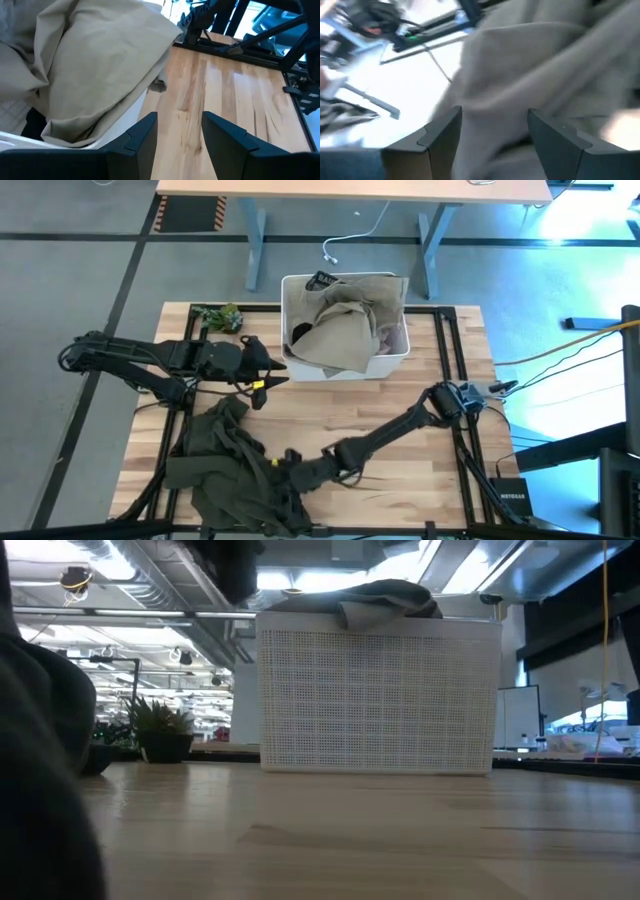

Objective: Sort clothes
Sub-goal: Put the black sweater into the white laundry bin

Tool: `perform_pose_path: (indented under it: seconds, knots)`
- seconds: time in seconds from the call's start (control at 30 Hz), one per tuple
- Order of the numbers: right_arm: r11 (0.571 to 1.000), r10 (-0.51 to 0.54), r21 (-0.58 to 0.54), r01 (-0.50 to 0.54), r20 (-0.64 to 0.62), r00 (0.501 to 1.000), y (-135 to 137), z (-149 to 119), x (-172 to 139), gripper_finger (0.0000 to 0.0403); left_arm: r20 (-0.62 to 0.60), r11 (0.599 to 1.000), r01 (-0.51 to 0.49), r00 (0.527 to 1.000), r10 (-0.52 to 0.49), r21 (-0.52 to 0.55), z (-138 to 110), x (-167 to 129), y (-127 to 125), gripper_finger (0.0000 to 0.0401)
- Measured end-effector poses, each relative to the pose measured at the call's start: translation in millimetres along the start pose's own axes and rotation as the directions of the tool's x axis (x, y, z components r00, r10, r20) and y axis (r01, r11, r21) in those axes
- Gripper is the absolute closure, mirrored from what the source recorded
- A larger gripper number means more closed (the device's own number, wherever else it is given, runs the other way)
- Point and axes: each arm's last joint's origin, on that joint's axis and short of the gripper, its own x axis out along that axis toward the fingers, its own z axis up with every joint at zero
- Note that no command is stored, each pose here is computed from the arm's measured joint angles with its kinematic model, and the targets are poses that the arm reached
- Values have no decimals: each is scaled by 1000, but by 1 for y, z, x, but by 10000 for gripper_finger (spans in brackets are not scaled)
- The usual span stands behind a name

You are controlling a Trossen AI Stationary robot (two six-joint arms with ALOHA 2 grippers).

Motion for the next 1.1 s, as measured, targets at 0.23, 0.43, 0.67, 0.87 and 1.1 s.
perform_pose_path:
  seconds: [0.23,0.43,0.67,0.87,1.1]
  knots:
    - [999,4,-34,0,120,993,33,-23,9,160,-22,1000,-5,1000,5,7,-2,0,1,252]
    - [986,-159,-36,166,142,977,19,-46,29,160,-20,999,-5,1000,5,37,-2,0,1,252]
    - [952,-289,-61,300,136,947,-6,-60,45,160,-21,999,-5,1000,6,34,-2,0,1,252]
    - [891,-437,-113,440,51,898,-28,-67,45,165,-18,999,-5,1000,5,33,-2,0,0,252]
    - [798,-602,-158,582,-155,783,-62,-73,34,304,-19,999,-4,1000,5,33,-2,0,0,252]
